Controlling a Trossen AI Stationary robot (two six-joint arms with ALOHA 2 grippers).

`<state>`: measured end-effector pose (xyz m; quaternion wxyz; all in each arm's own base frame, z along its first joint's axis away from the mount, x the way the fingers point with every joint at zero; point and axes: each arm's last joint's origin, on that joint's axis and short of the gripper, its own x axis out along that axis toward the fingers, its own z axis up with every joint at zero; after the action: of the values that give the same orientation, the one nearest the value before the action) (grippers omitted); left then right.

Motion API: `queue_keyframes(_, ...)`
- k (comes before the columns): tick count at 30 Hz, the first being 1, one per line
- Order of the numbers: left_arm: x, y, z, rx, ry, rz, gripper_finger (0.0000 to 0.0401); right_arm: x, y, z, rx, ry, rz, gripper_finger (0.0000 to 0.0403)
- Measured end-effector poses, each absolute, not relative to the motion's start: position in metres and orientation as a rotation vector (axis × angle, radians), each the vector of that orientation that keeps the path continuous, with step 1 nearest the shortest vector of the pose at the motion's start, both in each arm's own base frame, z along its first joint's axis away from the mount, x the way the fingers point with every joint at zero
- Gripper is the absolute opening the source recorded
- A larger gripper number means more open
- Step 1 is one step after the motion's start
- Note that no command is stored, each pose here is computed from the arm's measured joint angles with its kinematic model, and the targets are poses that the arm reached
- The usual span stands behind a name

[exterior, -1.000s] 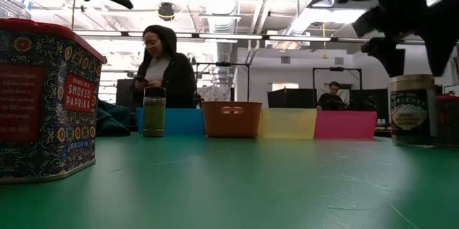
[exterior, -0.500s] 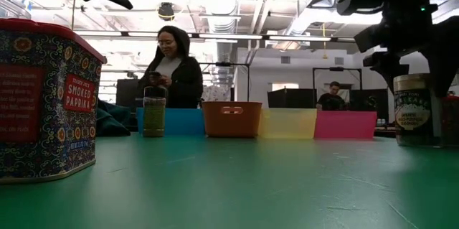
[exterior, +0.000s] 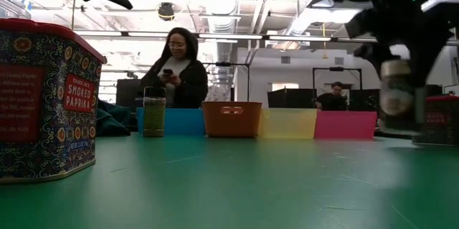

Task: Sort spices by type
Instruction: Put the top right yellow seasoning bottle into the yellow bin

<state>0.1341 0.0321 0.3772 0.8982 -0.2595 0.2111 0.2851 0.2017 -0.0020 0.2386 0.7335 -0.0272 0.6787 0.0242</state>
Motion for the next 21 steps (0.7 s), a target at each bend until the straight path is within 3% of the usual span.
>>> queue_keyframes(10,0.135,0.031,0.377,-0.552,0.456,0.537,0.0284,0.274,-0.022,0.26,-0.07,1.484,0.055,0.0301)
queue_keyframes(21,0.135,0.028,0.377,-0.588,0.478,0.458,0.0284,0.329,-0.094,0.311,0.033,1.362,-0.163,0.0301)
